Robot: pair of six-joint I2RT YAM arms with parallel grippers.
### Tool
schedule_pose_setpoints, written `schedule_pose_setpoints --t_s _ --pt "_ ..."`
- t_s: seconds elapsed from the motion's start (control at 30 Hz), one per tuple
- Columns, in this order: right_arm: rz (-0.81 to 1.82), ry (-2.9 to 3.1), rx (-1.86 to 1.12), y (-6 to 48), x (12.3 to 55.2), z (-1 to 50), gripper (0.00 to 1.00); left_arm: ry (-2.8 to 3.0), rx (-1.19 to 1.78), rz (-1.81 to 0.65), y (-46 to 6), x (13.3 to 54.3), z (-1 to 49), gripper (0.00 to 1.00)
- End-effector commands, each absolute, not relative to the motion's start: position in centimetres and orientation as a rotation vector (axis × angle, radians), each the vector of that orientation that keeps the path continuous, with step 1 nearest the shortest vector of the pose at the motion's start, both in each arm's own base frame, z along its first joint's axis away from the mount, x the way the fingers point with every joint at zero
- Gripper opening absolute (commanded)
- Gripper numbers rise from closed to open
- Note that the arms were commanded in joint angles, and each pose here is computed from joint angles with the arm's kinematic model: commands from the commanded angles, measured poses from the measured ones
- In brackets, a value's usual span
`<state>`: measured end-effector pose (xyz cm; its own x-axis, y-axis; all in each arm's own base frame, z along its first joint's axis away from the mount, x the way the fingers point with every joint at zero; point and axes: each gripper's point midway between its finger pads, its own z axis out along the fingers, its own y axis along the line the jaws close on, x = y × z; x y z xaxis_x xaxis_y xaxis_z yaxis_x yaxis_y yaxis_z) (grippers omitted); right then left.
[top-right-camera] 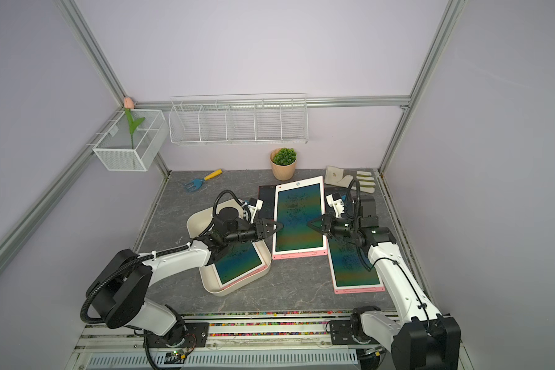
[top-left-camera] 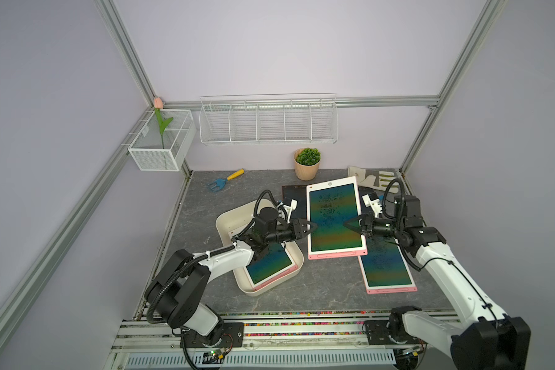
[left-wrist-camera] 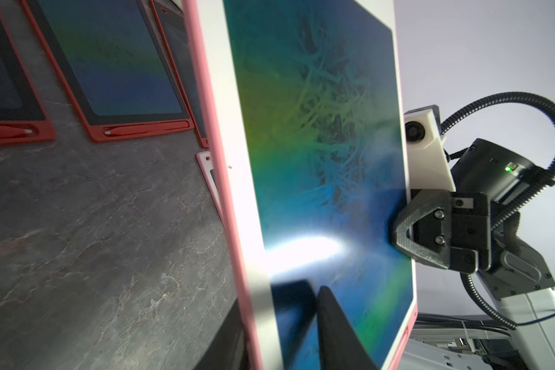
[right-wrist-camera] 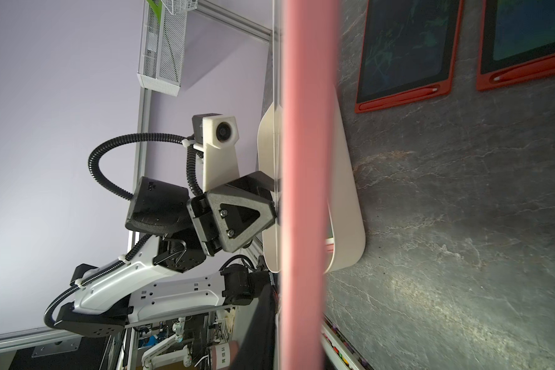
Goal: Take out the writing tablet from the storage box
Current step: Pick up the writing tablet from the storage box.
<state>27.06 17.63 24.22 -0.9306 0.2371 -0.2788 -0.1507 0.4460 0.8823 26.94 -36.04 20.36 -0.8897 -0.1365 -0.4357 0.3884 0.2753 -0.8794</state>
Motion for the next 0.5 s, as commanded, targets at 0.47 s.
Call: schedule_pose_setpoints --t_s 0.47 --pt "1.507 2.420 0.045 18.0 29.1 21.1 0.26 1.982 0.342 -1.823 -37.1 24.8 24.0 0.18"
